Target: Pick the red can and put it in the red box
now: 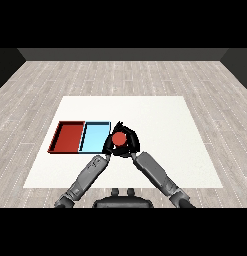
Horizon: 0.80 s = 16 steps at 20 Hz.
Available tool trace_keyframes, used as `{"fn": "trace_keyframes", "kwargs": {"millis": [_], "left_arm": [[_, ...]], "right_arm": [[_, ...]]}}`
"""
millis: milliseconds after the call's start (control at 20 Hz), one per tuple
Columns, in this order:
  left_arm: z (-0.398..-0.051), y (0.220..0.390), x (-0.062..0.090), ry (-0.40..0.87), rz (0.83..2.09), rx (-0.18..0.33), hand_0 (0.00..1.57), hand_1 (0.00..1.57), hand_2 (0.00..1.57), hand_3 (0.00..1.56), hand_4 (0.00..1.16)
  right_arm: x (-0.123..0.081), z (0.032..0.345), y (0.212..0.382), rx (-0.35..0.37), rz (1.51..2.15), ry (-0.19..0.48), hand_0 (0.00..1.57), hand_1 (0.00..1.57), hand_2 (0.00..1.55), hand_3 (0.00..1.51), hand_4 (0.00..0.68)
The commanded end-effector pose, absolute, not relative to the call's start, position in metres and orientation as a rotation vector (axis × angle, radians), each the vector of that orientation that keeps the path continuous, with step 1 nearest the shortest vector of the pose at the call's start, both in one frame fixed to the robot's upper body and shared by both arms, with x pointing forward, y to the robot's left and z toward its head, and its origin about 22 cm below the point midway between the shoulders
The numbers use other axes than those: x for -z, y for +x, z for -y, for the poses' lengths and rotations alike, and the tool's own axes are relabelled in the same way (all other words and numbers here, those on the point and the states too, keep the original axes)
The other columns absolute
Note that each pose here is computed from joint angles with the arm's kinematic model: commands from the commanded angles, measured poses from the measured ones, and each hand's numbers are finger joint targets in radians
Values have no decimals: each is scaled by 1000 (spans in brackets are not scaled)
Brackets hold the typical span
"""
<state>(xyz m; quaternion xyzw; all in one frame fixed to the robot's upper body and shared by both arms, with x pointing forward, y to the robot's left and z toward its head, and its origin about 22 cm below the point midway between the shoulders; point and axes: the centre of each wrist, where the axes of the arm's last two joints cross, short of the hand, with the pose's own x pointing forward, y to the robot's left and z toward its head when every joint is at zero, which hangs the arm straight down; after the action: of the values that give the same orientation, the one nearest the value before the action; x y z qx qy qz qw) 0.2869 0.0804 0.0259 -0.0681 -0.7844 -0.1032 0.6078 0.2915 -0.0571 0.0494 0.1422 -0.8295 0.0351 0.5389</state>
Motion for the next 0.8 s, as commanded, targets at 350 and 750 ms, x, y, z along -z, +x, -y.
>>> {"fn": "trace_keyframes", "kwargs": {"millis": [350,750], "left_arm": [[-60,281,-18,-118,1769,215,1571,1571,1536,1446,996],[-46,274,-12,-47,1802,169,1571,1571,1500,1382,873]], "right_arm": [[-54,45,300,-86,1983,403,1467,1467,1439,1392,561],[-49,53,286,-60,1998,384,1522,1522,1458,1398,538]]}}
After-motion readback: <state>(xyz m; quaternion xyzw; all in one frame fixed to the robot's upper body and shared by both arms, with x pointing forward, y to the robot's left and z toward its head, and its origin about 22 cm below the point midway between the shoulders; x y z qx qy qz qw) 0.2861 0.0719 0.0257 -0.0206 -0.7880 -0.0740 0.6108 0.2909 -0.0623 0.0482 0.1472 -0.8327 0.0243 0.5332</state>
